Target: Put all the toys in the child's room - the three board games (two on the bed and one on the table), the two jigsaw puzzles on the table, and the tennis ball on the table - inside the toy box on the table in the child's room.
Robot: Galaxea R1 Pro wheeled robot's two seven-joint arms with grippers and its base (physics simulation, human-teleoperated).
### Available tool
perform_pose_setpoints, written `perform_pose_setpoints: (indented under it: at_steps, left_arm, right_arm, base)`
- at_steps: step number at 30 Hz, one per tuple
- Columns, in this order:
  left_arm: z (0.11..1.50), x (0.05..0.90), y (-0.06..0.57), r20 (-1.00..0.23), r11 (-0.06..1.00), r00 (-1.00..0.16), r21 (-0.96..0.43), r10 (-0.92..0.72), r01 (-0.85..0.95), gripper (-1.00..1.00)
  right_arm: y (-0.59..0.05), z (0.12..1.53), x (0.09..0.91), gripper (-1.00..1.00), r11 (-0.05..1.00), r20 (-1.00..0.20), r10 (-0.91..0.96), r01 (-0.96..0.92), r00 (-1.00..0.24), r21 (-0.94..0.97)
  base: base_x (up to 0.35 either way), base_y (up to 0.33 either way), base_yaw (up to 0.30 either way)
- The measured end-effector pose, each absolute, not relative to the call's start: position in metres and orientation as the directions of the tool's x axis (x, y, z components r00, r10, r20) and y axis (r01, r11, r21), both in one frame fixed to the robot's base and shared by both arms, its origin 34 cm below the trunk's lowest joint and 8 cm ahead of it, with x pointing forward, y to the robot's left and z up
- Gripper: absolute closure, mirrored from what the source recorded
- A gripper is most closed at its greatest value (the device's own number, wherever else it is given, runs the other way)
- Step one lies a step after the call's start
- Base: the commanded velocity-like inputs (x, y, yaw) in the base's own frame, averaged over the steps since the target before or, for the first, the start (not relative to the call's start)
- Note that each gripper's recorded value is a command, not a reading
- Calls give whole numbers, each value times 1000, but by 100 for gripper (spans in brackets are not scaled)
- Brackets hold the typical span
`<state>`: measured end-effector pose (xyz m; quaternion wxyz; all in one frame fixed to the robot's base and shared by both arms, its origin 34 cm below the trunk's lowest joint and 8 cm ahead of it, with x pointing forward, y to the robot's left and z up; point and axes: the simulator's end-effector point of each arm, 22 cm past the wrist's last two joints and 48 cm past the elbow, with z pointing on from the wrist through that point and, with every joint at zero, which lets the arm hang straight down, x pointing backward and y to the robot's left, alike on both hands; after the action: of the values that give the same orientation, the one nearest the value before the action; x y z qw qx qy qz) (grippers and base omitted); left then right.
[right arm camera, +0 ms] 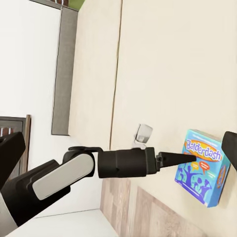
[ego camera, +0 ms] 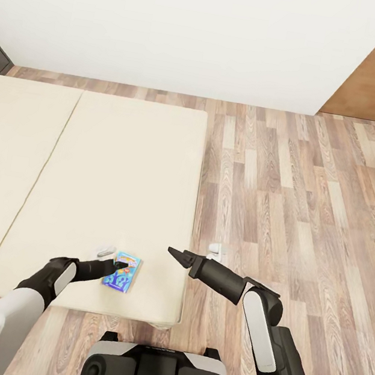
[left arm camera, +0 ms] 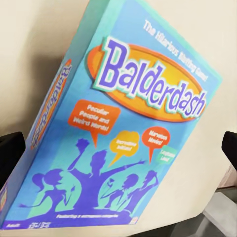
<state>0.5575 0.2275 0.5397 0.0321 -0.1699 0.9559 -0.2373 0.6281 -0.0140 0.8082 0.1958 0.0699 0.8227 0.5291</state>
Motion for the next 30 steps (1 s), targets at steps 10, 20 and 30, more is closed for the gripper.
perform_pose_setpoints:
  at_steps: [10,20,30]
  left_arm:
    - [541,559,227,15,830,-941,-466,-339,-306,-100]
    - [542,562,228,3,832,-942,-468,-336,-299,-100]
    - [543,563,227,-1,833,-943,-468,-334,-295,-100]
  right_arm:
    - [-14,810,629,-100,431,-252,322,-96,-913,897]
    - [-14,811,629,-100,429,-253,322,-98,-912,898]
    - [-13,812,629,-100,429,-255,322,-100,-912,898]
  base:
    - [0,0,-52]
    - [0,0,-16]
    - [0,-6,-33]
